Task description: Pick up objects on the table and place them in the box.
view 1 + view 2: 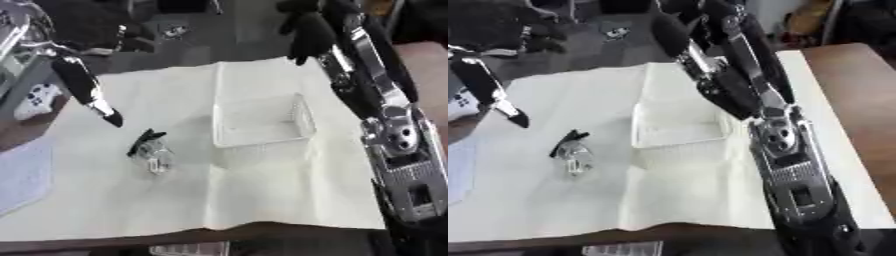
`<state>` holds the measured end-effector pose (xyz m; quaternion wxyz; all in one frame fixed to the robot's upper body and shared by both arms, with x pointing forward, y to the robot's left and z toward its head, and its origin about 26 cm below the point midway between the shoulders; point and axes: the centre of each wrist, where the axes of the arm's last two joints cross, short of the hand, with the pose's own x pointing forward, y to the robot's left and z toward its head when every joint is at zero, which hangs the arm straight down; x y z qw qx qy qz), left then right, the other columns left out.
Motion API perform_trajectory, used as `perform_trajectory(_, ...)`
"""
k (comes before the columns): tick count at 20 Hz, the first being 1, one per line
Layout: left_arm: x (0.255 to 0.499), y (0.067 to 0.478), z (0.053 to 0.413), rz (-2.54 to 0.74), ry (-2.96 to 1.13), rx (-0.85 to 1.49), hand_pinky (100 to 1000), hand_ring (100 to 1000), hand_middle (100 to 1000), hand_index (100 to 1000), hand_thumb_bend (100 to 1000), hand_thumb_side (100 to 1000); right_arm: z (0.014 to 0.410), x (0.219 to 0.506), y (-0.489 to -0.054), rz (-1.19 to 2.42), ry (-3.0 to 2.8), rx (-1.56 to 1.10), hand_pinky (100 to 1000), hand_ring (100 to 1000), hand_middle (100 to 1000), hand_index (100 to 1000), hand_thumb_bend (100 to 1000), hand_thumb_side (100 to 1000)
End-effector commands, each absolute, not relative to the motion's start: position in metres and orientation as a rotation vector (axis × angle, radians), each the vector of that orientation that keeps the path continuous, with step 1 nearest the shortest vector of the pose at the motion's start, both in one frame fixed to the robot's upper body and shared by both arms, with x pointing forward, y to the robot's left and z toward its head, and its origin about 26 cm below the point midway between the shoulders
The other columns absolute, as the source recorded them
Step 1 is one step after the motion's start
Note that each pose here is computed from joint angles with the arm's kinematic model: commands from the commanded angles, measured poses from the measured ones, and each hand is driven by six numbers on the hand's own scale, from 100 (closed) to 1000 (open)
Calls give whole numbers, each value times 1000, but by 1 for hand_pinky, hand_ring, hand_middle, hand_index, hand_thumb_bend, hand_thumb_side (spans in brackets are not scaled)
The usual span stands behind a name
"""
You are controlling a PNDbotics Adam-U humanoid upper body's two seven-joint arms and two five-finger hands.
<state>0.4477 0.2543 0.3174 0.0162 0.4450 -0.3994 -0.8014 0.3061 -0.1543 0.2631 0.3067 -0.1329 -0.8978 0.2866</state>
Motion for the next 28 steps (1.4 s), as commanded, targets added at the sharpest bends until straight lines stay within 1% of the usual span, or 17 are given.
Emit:
perform_trajectory(1, 460, 251, 321, -2740, -882, 1277, 1000, 1000, 1000, 1000, 854, 936, 268, 304, -153, 760, -2399, -347, 377, 428, 546, 754, 647, 1000)
perform_trajectory(3, 467, 248, 316, -2753, -791, 1274, 1000, 1000, 1000, 1000, 850, 936, 268, 304, -152, 759, -2401, -343, 377, 428, 546, 754, 647, 1000)
perform_trajectory(5, 472, 247, 309, -2763, -742, 1262, 1000, 1000, 1000, 1000, 876, 945, 269, 304, -152, 757, -2403, -341, 378, 428, 546, 754, 643, 1000)
perform_trajectory(10, 481, 254, 289, -2773, -643, 1239, 1000, 1000, 1000, 1000, 892, 960, 270, 304, -150, 750, -2414, -333, 379, 429, 546, 754, 636, 1000)
perform_trajectory(11, 483, 257, 283, -2773, -609, 1226, 1000, 1000, 1000, 1000, 915, 985, 270, 304, -150, 749, -2416, -332, 380, 429, 547, 754, 635, 1000)
perform_trajectory(12, 484, 261, 276, -2774, -561, 1206, 1000, 1000, 1000, 1000, 958, 999, 270, 304, -149, 749, -2419, -330, 380, 429, 547, 754, 638, 1000)
perform_trajectory(13, 486, 264, 270, -2775, -519, 1186, 1000, 1000, 1000, 1000, 934, 1000, 270, 304, -149, 749, -2420, -329, 380, 429, 547, 754, 630, 1000)
perform_trajectory(15, 488, 266, 261, -2778, -463, 1151, 1000, 1000, 1000, 1000, 937, 1000, 270, 304, -149, 750, -2421, -327, 380, 429, 547, 754, 634, 1000)
perform_trajectory(16, 489, 266, 258, -2779, -449, 1141, 1000, 1000, 1000, 1000, 972, 1000, 270, 304, -149, 751, -2421, -326, 381, 429, 547, 754, 633, 1000)
perform_trajectory(18, 489, 266, 254, -2785, -430, 1124, 1000, 1000, 1000, 1000, 1000, 1000, 270, 304, -149, 749, -2421, -326, 382, 430, 547, 754, 630, 1000)
perform_trajectory(28, 491, 266, 226, -2805, -458, 968, 1000, 1000, 1000, 1000, 1000, 1000, 270, 304, -149, 749, -2422, -326, 381, 429, 547, 752, 631, 1000)
